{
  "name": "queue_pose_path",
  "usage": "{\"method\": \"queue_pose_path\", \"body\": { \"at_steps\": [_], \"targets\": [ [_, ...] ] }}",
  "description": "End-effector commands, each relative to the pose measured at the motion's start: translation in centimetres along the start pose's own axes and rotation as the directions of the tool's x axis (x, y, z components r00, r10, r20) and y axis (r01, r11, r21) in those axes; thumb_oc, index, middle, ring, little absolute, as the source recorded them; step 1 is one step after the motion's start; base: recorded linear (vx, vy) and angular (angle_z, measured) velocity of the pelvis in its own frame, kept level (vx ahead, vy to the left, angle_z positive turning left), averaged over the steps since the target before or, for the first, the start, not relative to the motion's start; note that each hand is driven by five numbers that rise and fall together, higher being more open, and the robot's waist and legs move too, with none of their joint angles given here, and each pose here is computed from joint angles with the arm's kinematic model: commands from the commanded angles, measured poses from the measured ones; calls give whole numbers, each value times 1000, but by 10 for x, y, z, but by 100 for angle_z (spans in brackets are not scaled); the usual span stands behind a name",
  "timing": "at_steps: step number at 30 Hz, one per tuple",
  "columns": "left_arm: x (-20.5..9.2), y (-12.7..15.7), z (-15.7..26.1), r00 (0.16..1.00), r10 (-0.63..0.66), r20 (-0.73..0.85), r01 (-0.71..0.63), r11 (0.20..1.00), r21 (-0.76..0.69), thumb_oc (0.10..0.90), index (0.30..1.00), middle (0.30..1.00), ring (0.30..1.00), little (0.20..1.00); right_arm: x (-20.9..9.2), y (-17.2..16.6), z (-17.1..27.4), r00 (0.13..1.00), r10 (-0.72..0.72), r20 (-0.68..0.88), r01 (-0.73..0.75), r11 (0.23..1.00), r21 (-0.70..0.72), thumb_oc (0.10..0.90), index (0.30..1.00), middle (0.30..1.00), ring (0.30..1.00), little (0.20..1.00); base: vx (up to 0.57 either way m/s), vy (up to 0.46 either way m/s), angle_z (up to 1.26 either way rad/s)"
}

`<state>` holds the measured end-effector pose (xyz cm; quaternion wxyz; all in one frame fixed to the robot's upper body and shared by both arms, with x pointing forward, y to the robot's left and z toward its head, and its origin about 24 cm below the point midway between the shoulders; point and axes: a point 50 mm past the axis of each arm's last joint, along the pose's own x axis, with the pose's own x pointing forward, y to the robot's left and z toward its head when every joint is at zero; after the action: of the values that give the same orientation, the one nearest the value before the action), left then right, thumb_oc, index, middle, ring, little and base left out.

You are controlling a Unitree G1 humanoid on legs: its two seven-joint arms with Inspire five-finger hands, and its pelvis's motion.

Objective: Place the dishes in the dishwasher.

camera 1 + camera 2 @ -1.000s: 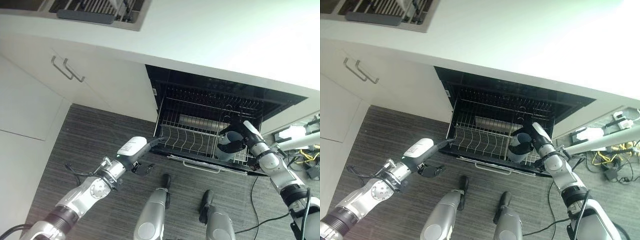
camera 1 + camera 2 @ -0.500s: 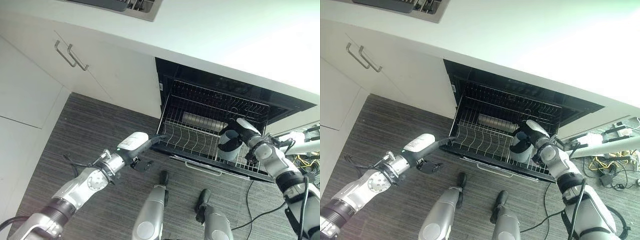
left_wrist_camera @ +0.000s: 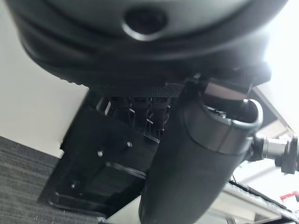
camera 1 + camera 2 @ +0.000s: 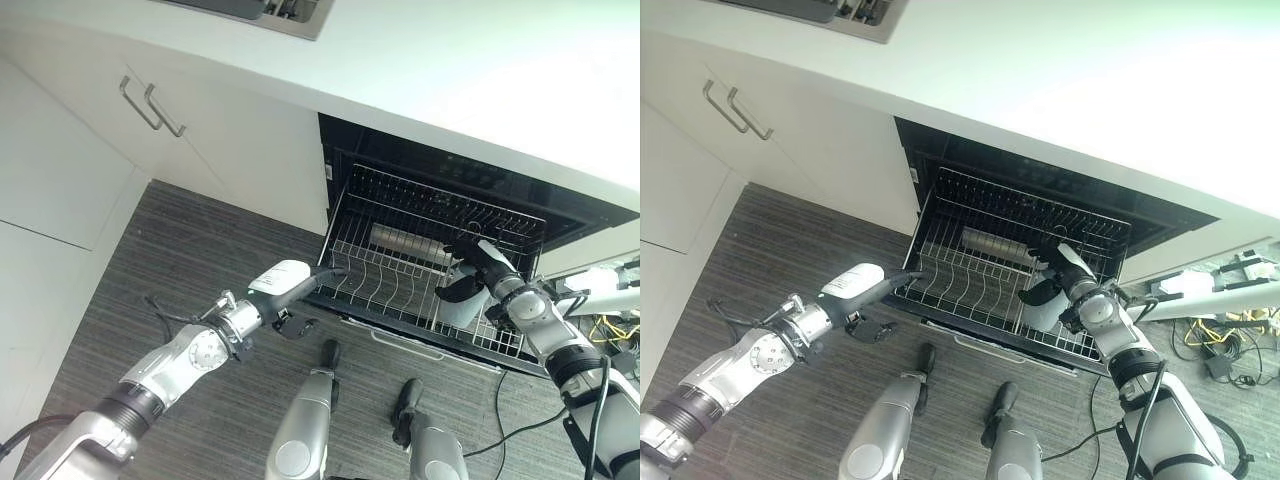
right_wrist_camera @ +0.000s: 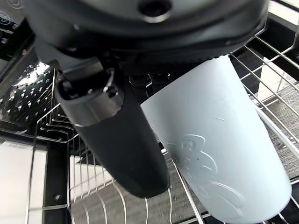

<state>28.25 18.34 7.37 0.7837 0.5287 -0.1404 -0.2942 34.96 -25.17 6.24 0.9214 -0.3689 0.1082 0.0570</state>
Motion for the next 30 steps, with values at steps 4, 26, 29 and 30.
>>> {"method": "queue_pose_path", "body": {
  "at_steps": [4,26,29,30],
  "targets": [
    [3,18,15,981,161,112,-159,987,-29,800,900,900,900,900,-18,25,-35,998,-46,-44,43,997,-67,800,900,900,900,900,0,26,-6],
    [-24,3,14,975,217,43,-212,973,-92,800,900,900,900,900,-48,-9,-16,940,-319,121,315,948,52,800,900,900,900,900,4,40,-5],
    [-28,0,12,976,216,27,-213,972,-96,800,900,900,900,900,-49,0,-19,978,-197,68,193,979,60,800,900,900,900,900,38,-2,-9],
    [-26,-1,12,977,210,31,-207,974,-89,800,900,900,900,900,-52,-2,-14,943,-306,130,303,952,43,800,900,900,900,900,-30,-9,-4]
  ]
}}
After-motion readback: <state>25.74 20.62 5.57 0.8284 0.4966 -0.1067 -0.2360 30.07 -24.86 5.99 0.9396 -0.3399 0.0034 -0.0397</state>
